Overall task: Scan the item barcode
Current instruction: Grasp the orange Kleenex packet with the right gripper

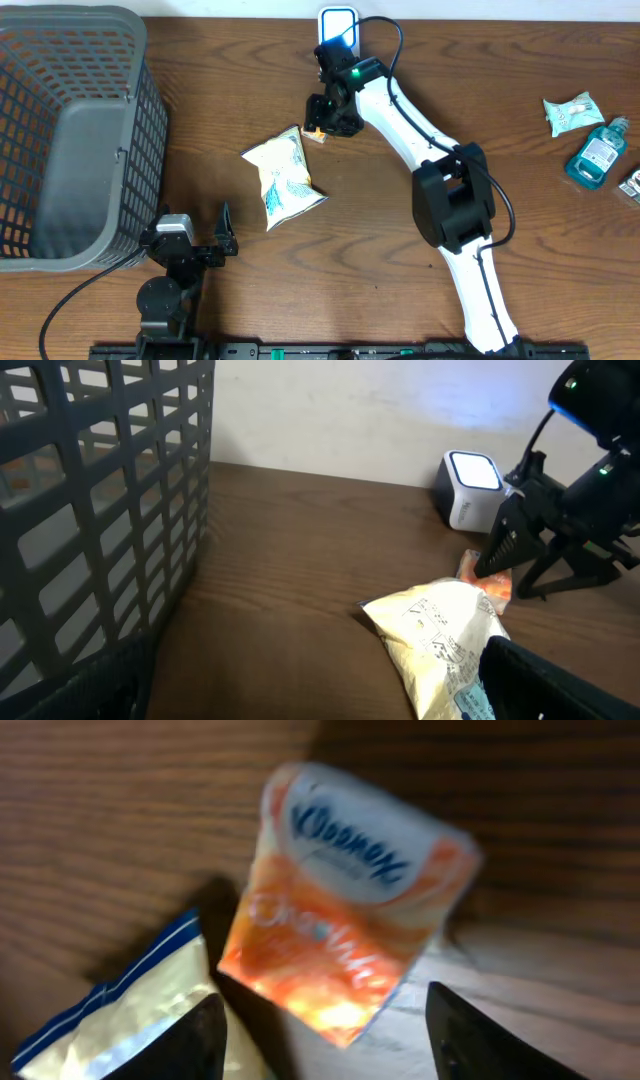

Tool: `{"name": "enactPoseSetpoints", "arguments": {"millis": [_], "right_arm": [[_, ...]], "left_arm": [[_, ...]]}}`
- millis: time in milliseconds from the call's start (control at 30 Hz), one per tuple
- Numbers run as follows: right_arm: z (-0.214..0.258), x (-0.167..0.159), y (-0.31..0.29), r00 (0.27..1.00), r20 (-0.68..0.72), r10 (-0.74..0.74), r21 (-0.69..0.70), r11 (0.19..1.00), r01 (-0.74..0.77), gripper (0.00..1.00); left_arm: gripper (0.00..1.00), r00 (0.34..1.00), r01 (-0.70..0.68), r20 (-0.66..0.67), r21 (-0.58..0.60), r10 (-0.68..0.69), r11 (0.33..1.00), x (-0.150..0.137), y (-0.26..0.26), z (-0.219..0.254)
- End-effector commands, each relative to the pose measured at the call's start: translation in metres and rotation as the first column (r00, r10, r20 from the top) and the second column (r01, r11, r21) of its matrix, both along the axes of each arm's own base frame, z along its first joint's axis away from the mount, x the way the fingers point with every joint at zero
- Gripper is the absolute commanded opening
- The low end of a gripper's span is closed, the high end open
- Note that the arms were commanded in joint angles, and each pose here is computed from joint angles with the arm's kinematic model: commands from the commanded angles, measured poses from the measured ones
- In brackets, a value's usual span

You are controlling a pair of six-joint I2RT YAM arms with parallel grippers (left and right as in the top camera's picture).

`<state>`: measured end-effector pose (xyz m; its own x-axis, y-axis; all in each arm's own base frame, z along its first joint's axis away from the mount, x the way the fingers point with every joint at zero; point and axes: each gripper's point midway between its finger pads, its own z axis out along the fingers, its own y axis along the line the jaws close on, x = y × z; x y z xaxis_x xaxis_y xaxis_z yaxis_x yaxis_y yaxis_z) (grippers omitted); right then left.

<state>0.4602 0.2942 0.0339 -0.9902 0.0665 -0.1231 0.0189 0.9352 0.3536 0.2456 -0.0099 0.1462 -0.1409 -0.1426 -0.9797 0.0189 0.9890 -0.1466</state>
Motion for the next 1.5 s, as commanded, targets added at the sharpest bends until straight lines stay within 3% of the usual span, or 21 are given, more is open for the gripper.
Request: {"name": "enactPoseSetpoints", "arguments": {"millis": [0,133,200,367,433,567,633,700,767,867,1100,1267,1467], "right_arm": [[0.004,0.011,-0.009,0.998,0.044,-0.053,-0.043,0.998,0.055,0.62],[-0.005,0.013,-0.011,0.996,0.041,-0.08,-0.053,0.995,0.082,0.64],[-0.018,0.009,-0.008,0.995,0.016,-0.099,-0.064,0.993,0.1,0.56],[-0.052,0.001,-0.016,0.985,-0.042,-0.166,-0.139,0.977,0.159,0.16],[-0.054,0.001,-0.02,0.984,-0.044,-0.17,-0.148,0.976,0.162,0.1],[-0.05,0.011,-0.023,0.993,0.005,-0.117,-0.146,0.982,0.116,0.09],[-0.05,0.012,-0.025,0.993,0.007,-0.115,-0.147,0.983,0.114,0.1],[-0.051,0.011,-0.027,0.993,-0.002,-0.118,-0.153,0.981,0.116,0.3],[-0.051,0.011,-0.029,0.993,-0.005,-0.12,-0.155,0.981,0.118,0.41],[-0.043,0.009,-0.021,0.994,-0.02,-0.11,-0.108,0.988,0.107,0.37],[0.003,0.018,-0.015,0.991,0.043,-0.124,-0.035,0.992,0.125,0.37],[0.025,0.026,-0.012,0.987,0.095,-0.128,-0.002,0.992,0.129,0.4],[0.015,0.03,-0.019,0.981,0.112,-0.161,-0.046,0.985,0.167,0.47]], "left_arm": [[0.98,0.999,-0.001,-0.047,-0.003,0.0,1.0,-0.001,0.0,-0.016],[0.98,0.999,0.0,-0.047,-0.003,0.0,1.0,-0.001,0.0,-0.016],[0.98,0.999,0.0,-0.047,-0.003,0.0,1.0,-0.001,0.0,-0.016],[0.97,0.999,0.0,-0.047,-0.003,0.0,1.0,-0.001,0.0,-0.016],[0.98,0.999,0.0,-0.047,-0.003,0.0,1.0,-0.001,0.0,-0.016],[0.98,0.999,0.0,-0.047,-0.003,0.0,1.0,-0.001,0.0,-0.016],[0.98,0.999,0.0,-0.047,-0.003,0.0,1.0,-0.001,0.0,-0.016],[0.98,0.999,0.0,-0.047,-0.003,0.0,1.0,-0.001,0.0,-0.016],[0.98,0.999,0.0,-0.047,-0.003,0.0,1.0,-0.001,0.0,-0.016],[0.98,0.999,0.0,-0.047,-0.003,0.0,1.0,-0.001,0.0,-0.016],[0.98,0.999,0.0,-0.047,-0.003,0.0,1.0,-0.001,0.0,-0.016],[0.98,0.999,0.0,-0.047,-0.003,0.0,1.0,-0.001,0.0,-0.016],[0.98,0.999,0.0,-0.047,-0.003,0.0,1.0,-0.001,0.0,-0.016]]}}
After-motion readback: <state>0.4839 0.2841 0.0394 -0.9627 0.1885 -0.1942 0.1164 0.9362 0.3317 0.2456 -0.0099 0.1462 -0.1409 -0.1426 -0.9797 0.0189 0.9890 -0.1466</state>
